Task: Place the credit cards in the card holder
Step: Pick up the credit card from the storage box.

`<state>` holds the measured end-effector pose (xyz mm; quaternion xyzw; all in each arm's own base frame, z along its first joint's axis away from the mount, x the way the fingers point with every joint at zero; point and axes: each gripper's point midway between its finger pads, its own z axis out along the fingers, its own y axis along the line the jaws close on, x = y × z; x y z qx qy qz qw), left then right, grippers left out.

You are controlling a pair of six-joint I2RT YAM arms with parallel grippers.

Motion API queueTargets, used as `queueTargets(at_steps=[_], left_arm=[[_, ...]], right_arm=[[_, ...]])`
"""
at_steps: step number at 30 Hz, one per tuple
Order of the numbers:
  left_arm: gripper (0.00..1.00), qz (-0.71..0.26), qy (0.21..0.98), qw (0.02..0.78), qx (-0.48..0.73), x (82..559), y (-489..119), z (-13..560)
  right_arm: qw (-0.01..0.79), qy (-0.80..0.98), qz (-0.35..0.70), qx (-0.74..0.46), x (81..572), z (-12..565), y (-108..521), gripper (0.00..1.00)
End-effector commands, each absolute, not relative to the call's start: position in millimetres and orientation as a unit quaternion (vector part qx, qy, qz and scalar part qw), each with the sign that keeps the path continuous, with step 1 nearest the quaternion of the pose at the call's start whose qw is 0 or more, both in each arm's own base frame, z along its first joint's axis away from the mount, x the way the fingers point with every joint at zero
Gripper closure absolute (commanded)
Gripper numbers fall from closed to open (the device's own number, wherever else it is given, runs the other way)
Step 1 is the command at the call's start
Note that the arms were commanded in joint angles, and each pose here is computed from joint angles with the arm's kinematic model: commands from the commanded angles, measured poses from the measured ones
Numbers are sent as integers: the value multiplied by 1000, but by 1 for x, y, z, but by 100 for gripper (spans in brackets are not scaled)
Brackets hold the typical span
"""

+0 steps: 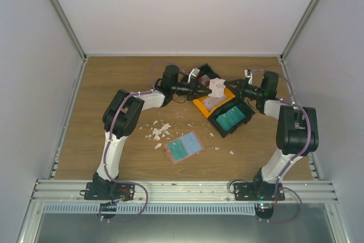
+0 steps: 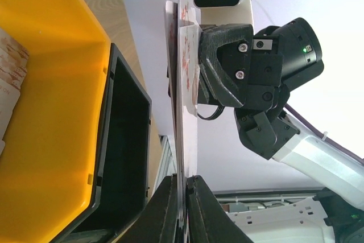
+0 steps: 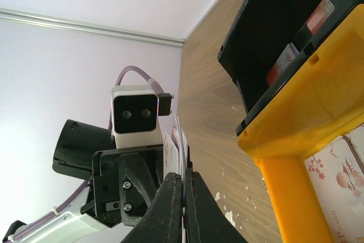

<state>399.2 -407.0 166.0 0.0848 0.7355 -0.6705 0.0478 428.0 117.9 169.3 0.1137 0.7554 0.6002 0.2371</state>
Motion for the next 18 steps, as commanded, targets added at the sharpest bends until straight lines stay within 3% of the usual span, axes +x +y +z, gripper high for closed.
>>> queueTargets(at_steps=[1,18], left_arm=[[92,-680,723,58,109,394,-410,171],[88,-672,731,52,107,389,-408,163]], right_arm=[[264,754,590,115,442,174,107,99],[255,762,580,133,443,164,100,100]])
